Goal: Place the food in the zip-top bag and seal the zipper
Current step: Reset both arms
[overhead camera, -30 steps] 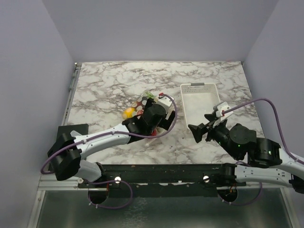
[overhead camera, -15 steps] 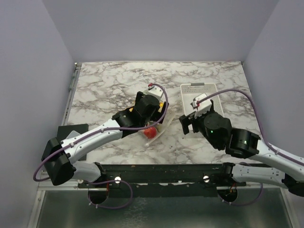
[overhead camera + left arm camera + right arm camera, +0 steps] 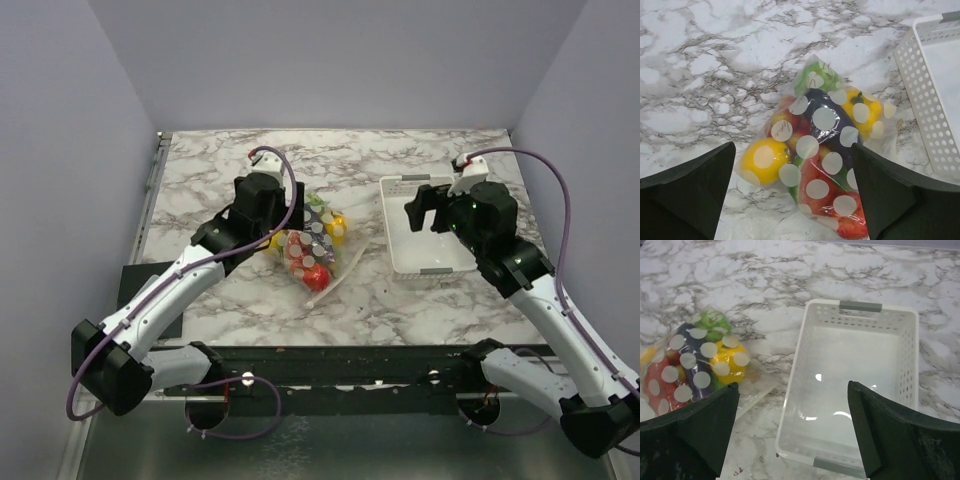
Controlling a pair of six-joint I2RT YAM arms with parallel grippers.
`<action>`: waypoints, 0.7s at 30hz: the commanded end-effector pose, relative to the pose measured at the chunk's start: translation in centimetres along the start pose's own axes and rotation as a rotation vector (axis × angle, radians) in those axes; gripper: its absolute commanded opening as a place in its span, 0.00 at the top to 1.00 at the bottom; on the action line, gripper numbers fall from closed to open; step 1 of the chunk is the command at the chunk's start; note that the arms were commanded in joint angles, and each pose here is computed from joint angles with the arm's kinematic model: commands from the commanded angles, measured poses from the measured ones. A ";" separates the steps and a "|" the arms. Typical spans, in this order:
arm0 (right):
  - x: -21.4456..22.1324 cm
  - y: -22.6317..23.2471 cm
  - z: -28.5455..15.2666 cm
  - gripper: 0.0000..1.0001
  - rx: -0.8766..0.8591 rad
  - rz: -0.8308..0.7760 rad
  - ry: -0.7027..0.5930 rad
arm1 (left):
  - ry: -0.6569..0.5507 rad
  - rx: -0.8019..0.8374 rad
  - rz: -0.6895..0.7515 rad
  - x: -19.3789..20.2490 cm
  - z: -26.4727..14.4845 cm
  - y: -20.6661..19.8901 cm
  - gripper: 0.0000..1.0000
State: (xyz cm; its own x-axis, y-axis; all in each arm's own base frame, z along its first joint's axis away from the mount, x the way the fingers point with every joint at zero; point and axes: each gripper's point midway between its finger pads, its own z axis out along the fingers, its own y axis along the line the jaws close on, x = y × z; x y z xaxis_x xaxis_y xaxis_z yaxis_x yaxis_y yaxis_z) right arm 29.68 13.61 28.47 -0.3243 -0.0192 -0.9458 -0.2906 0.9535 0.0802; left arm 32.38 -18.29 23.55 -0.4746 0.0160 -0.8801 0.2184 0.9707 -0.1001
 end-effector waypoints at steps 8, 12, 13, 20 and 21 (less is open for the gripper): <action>0.3 -4.6 -0.8 0.03 0.044 0.224 -0.111 | -0.211 -0.110 -0.177 -3.6 -4.2 5.0 0.01; 0.8 -4.4 -1.6 0.02 0.020 0.188 -0.166 | -0.300 -0.129 -0.204 -4.0 -6.3 6.2 0.01; 0.8 -4.3 -1.7 0.02 0.016 0.182 -0.171 | -0.315 -0.124 -0.204 -4.0 -6.6 6.3 0.01; 0.2 -4.2 -3.0 0.02 0.002 0.165 -0.263 | -0.395 -0.115 -0.204 -4.5 -8.6 6.9 0.01; 0.2 -4.2 -3.1 0.02 0.000 0.164 -0.263 | -0.401 -0.109 -0.202 -4.6 -8.8 6.9 0.01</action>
State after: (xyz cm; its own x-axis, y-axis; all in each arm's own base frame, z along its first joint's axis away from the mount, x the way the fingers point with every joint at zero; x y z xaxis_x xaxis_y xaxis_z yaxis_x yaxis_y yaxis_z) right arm 28.12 8.56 26.93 -0.2054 0.2124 -0.9554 -0.2145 0.9427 0.2557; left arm 28.69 -10.31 29.86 -0.1878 -0.2359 -0.9535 0.0635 0.9658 -0.2514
